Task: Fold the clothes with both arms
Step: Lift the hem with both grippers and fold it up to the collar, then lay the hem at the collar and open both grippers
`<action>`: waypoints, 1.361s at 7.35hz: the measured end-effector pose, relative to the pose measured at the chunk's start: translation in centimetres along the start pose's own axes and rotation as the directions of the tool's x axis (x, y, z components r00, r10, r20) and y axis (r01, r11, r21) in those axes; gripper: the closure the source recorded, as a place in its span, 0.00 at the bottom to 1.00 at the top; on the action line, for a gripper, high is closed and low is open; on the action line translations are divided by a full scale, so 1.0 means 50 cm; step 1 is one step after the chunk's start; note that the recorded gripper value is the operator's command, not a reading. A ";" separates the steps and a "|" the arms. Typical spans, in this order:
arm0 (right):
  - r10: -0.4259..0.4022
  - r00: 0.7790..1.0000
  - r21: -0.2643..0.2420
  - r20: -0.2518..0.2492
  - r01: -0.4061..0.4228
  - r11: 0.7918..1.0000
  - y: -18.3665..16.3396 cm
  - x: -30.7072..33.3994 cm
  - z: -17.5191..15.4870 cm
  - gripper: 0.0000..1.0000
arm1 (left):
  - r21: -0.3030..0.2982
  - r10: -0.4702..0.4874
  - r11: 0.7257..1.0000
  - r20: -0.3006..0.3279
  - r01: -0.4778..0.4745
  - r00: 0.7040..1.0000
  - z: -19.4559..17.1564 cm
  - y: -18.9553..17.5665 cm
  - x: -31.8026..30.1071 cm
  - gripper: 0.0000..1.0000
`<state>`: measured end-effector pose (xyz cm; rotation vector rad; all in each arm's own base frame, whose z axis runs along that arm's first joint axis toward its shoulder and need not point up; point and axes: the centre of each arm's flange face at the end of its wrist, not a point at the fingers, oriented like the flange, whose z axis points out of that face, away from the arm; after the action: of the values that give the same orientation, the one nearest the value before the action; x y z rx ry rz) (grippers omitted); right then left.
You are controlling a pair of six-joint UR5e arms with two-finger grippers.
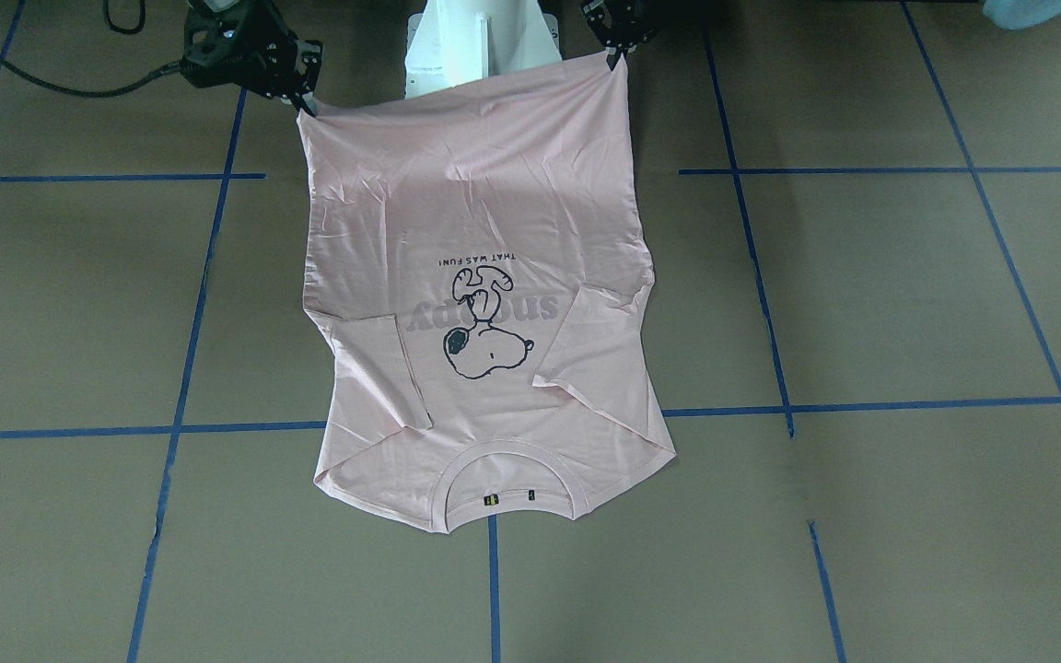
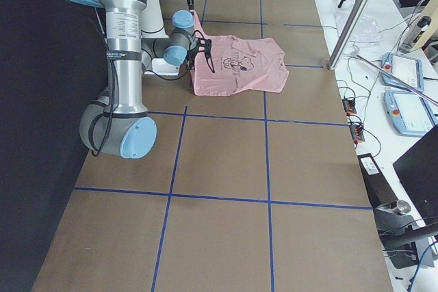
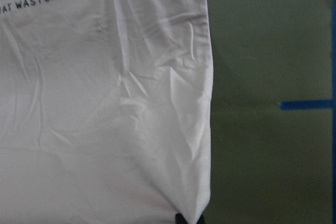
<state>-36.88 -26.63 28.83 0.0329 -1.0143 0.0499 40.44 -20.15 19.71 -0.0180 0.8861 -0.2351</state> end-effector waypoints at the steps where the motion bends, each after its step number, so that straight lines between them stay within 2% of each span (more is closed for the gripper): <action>1: -0.015 1.000 0.047 -0.007 0.015 0.999 -0.088 0.001 0.013 1.00 | 0.058 0.012 0.998 0.011 -0.012 1.000 0.014 -0.066 0.014 1.00; 3: -0.024 0.999 0.137 -0.028 0.027 0.990 -0.248 -0.004 0.022 1.00 | 0.153 0.025 0.988 0.035 -0.030 0.999 0.044 -0.196 0.029 1.00; 5: 0.012 1.000 0.211 -0.026 -0.006 0.978 -0.396 -0.052 0.017 1.00 | 0.240 -0.011 0.971 0.037 0.001 0.999 0.071 -0.337 0.055 1.00; 8: 0.062 0.994 0.249 -0.087 -0.038 0.968 -0.580 -0.066 0.049 1.00 | 0.336 -0.015 0.942 0.064 -0.007 0.998 0.165 -0.551 0.050 1.00; 10: 0.098 0.987 0.248 -0.129 -0.063 0.967 -0.660 -0.073 0.087 1.00 | 0.362 -0.021 0.932 0.049 0.001 0.999 0.231 -0.630 0.047 1.00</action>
<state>-40.61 -59.88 27.86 0.2097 -0.8639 0.2482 44.56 -52.26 28.78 0.3139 0.7795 -0.4049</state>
